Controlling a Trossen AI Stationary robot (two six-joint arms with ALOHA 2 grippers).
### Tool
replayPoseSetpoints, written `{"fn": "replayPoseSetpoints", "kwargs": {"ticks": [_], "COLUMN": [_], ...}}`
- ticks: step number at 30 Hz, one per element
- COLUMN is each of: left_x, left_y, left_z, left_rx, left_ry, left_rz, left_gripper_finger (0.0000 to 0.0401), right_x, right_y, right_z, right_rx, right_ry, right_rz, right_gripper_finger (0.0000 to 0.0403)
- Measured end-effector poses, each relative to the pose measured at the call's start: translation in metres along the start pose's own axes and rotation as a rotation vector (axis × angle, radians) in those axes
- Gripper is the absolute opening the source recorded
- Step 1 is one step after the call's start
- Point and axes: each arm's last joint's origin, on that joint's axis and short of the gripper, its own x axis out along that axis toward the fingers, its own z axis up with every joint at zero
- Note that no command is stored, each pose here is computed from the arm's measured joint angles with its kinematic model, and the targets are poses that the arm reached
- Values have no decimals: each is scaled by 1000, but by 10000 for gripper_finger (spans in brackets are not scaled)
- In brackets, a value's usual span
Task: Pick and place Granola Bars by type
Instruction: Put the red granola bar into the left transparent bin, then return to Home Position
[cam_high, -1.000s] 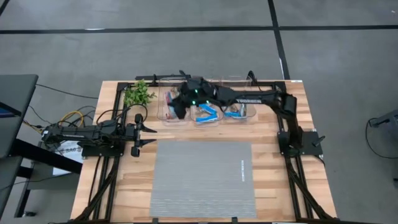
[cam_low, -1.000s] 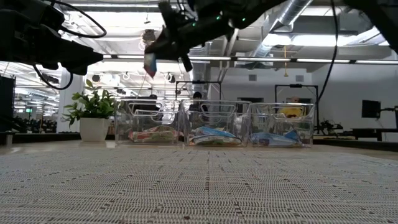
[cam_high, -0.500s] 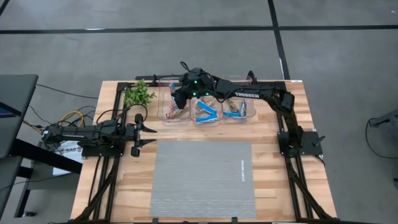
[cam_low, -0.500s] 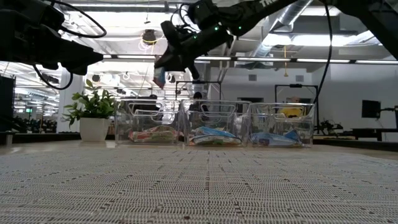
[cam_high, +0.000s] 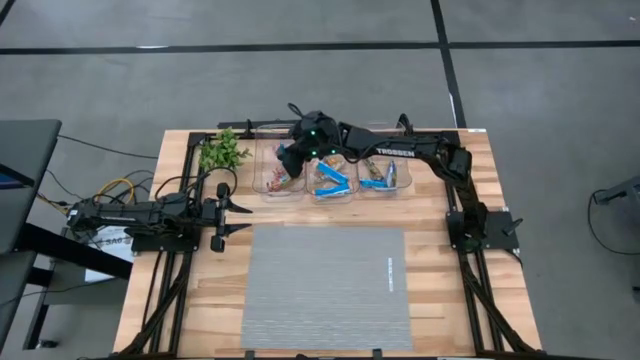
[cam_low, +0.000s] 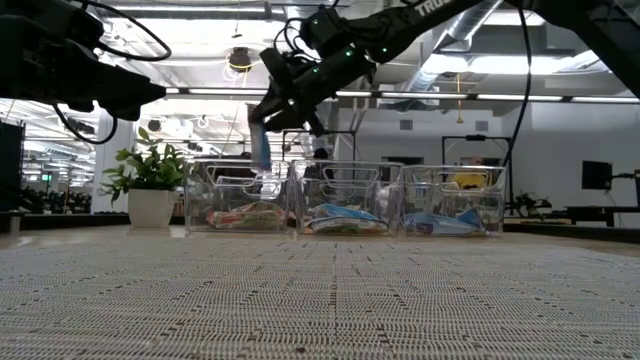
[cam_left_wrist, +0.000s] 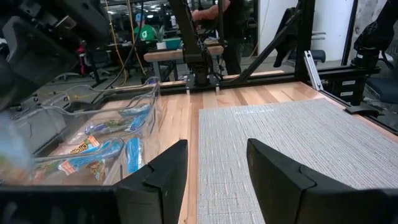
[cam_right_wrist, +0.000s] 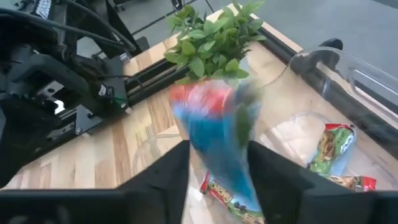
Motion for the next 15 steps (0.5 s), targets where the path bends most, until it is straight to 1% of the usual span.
{"fn": "replayPoseSetpoints", "kwargs": {"ticks": [4, 8, 10, 13, 15], "left_x": [0, 0, 0, 0, 0], "left_y": [0, 0, 0, 0, 0], "left_z": [0, 0, 0, 0, 0], "left_rx": [0, 0, 0, 0, 0], "left_ry": [0, 0, 0, 0, 0], "left_rz": [0, 0, 0, 0, 0], "left_gripper_finger": [159, 159, 159, 159, 159], "right_x": [0, 0, 0, 0, -2], "right_y": [0, 1, 1, 5, 11], "right_z": [0, 0, 0, 0, 3], "right_rx": [0, 0, -1, -8, -22], "right_ry": [2, 3, 3, -10, -56], "right_rz": [7, 13, 15, 25, 45], "right_gripper_finger": [207, 249, 258, 260, 260]}}
